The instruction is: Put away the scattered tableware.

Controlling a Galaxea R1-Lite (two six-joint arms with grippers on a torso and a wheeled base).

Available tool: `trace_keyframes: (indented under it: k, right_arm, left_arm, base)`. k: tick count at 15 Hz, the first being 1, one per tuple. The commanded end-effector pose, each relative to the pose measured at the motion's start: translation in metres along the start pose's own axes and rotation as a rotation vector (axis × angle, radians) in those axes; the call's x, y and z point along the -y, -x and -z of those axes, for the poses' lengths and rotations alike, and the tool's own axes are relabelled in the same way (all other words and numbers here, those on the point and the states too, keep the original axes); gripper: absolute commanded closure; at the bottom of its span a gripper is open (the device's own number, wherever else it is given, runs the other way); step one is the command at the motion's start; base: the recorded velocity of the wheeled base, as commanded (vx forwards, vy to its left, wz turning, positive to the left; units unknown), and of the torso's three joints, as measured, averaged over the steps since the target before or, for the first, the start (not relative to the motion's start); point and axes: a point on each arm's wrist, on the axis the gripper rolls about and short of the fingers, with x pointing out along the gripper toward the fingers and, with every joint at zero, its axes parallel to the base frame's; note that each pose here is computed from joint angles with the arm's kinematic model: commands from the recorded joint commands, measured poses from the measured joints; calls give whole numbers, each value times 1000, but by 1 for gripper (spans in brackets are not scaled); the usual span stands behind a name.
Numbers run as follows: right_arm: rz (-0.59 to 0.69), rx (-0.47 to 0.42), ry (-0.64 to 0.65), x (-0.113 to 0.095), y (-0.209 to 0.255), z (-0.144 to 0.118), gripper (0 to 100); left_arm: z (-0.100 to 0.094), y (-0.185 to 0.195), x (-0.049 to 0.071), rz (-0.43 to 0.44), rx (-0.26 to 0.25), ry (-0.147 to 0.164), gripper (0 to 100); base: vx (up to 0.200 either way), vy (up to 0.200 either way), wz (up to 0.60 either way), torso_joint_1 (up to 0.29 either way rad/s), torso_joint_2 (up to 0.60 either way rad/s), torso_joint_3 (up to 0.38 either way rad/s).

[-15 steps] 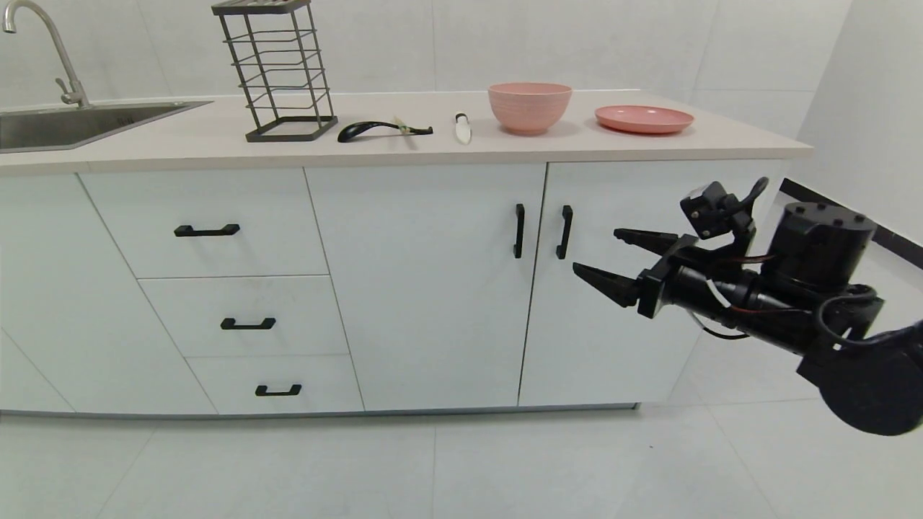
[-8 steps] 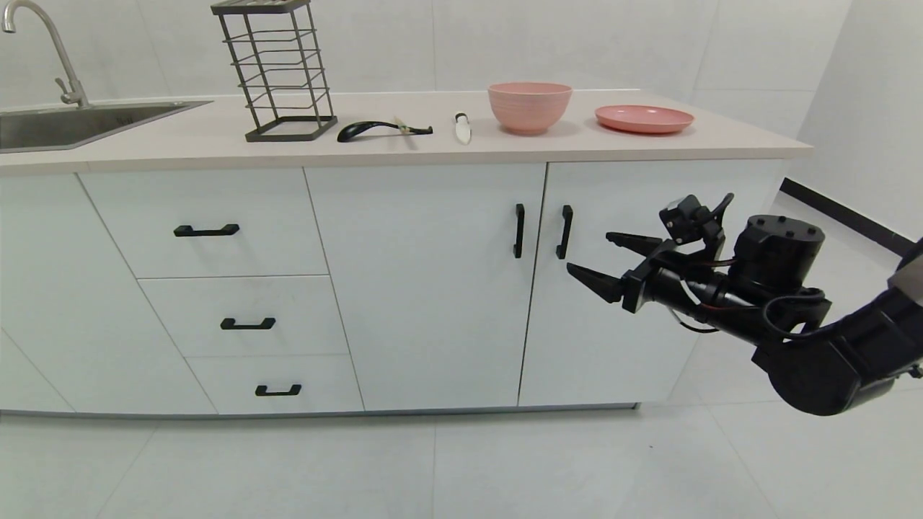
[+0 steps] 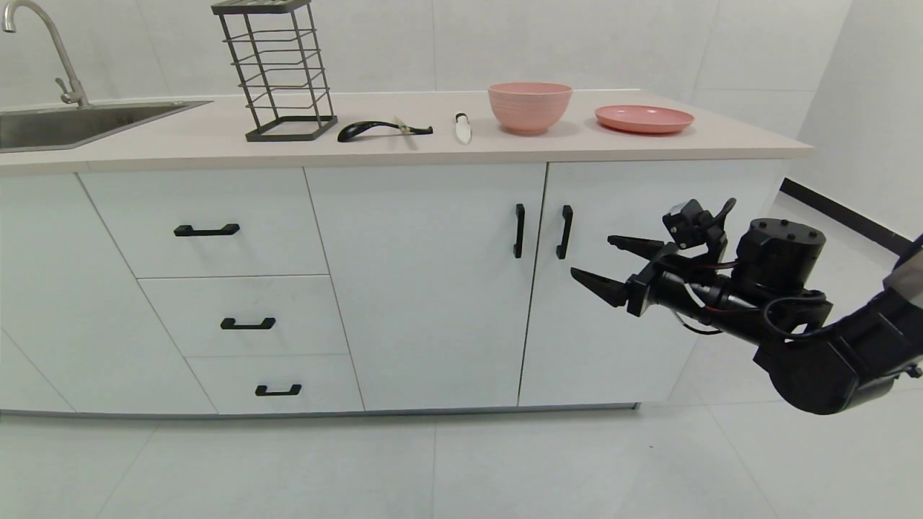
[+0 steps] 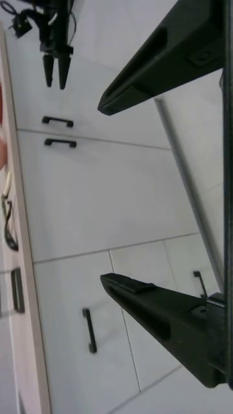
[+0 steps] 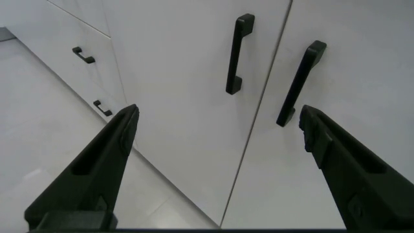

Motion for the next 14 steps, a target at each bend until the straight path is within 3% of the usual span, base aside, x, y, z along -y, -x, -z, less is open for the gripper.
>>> trace_keyframes:
  k: [1,6,8,10,11,14]
  right_arm:
    - [2,5,4,-1,1,-2,0]
    - [-2,12,8,-2,2,-3,0]
    - [-3,33,17,-1,0,-6,0]
    - [2,46,24,2,-3,-8,0]
    - [3,48,27,5,-6,-7,0]
    - [-1,40,21,7,-12,0,0]
  left_arm:
    - [-29,-64,-11,91,-136,24,0]
    - [-22,-144,-17,146,-194,10,0]
    - [-8,-169,-15,183,-247,-40,0]
    - [3,-187,-4,264,-282,-46,0]
    - [15,-199,7,327,-315,-44,0]
    - [42,-231,36,512,-312,-30,0]
  base:
    - [0,0,0,0,0,0]
    - [0,0,0,0,0,0]
    - [0,0,0,0,0,0]
    - [0,0,0,0,0,0]
    - [0,0,0,0,0,0]
    - [0,0,0,0,0,0]
